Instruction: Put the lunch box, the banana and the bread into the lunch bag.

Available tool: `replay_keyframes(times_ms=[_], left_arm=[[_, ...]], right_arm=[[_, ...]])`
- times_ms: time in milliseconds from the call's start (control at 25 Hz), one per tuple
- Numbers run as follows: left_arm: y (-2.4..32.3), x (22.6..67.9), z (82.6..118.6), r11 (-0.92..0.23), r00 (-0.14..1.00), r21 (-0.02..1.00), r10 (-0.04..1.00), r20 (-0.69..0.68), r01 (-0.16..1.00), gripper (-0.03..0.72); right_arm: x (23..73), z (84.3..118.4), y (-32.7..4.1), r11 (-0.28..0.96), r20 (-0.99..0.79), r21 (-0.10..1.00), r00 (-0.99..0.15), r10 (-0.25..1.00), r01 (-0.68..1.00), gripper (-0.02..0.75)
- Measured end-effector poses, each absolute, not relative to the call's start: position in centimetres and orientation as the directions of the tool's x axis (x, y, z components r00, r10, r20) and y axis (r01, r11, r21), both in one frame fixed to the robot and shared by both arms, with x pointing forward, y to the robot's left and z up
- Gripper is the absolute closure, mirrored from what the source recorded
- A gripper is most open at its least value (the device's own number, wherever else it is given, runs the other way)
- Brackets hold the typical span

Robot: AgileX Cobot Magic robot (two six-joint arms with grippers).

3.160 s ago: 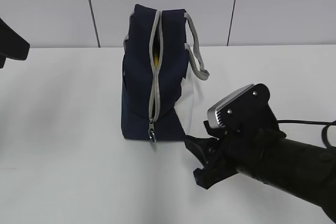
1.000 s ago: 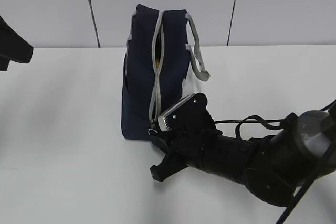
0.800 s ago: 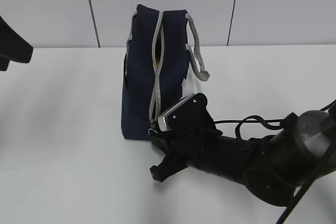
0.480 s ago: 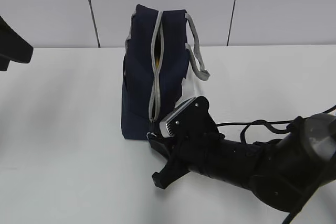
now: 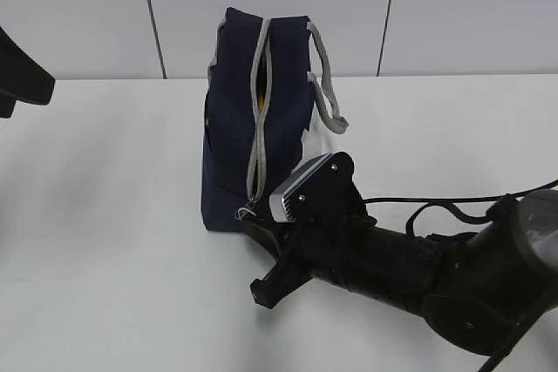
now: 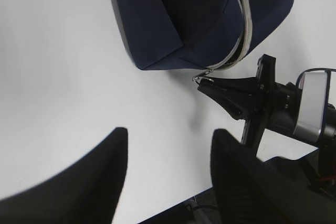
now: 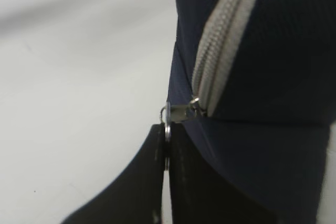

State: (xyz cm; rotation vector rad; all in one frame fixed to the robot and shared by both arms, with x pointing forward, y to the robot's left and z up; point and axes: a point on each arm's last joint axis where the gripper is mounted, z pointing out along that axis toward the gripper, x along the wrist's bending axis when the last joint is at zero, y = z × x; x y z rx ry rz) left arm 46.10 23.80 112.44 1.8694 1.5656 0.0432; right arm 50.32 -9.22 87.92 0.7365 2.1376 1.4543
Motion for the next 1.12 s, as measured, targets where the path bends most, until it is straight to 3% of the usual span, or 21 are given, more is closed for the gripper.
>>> replay_keyframes(times_ms=[560,1120], left_arm=[[23.8,46.1,112.4,-0.036,0.273,0.515,0.879,-0.391,0.856,0.318],[23.8,46.1,112.5,-0.033,0.273,0.515,0.876,-0.397,0.857,0.318]], right_arm=[[49.9,90.7,-9.0,0.259,-0.073,0.96,-0.799,0.597,0.105,0.754],[50.9,94.0,-11.4,0.231,-0.021,0.966,-0.85,0.527,0.119,0.754]])
